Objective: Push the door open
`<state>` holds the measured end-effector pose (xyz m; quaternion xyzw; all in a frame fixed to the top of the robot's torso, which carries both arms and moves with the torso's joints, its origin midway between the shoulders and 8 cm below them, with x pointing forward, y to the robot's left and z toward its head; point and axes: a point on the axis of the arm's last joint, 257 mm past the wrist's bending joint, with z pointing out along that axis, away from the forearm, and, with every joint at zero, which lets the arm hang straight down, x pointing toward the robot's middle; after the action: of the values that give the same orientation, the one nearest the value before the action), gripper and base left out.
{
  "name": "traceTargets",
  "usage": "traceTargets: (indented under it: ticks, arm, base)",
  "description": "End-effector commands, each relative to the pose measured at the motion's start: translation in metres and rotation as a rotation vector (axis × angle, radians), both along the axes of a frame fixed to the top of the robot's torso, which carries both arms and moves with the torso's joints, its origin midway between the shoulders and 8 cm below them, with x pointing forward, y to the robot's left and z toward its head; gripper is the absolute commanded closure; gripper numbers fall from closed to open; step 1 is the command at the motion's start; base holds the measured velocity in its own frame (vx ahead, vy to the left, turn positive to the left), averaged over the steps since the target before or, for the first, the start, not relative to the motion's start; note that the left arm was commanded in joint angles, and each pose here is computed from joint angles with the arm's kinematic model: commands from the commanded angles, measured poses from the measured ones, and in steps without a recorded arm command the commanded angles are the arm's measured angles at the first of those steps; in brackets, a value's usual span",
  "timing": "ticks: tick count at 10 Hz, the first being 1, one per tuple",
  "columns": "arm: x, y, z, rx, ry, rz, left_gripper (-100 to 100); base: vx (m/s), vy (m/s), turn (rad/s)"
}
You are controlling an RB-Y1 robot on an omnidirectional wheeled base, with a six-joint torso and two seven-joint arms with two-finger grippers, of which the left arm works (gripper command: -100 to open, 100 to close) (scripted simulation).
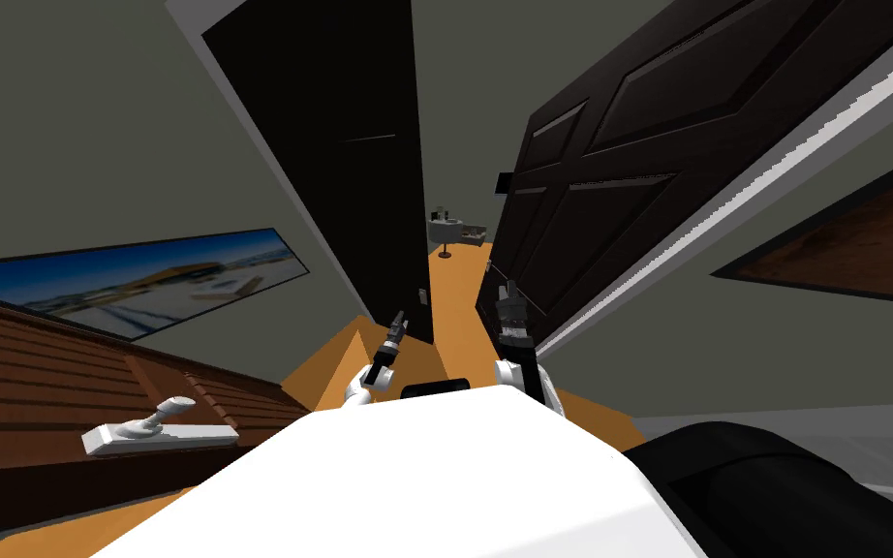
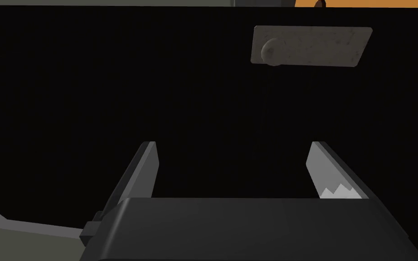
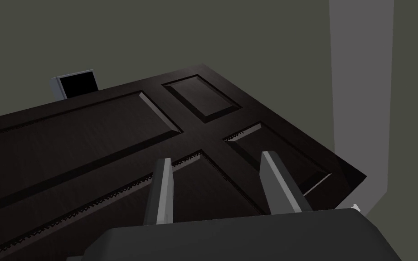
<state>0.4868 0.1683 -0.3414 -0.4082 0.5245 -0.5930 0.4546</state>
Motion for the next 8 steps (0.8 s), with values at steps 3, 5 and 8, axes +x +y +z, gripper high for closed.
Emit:
traceTargets:
  ticks: [3,5,8]
  arm:
    - [0.0,-0.004,-0.016,0.012,0.034,-0.02,-100]
    - [0.0,-0.006,-0.024,0.018,0.051,-0.03,-100]
    - [0.0,-0.008,-0.031,0.023,0.066,-0.038,-100]
  base:
    - [0.072,0.047,-0.087]
    - [0.069,0.051,-0.095]
    - [0.041,0.025,-0.046]
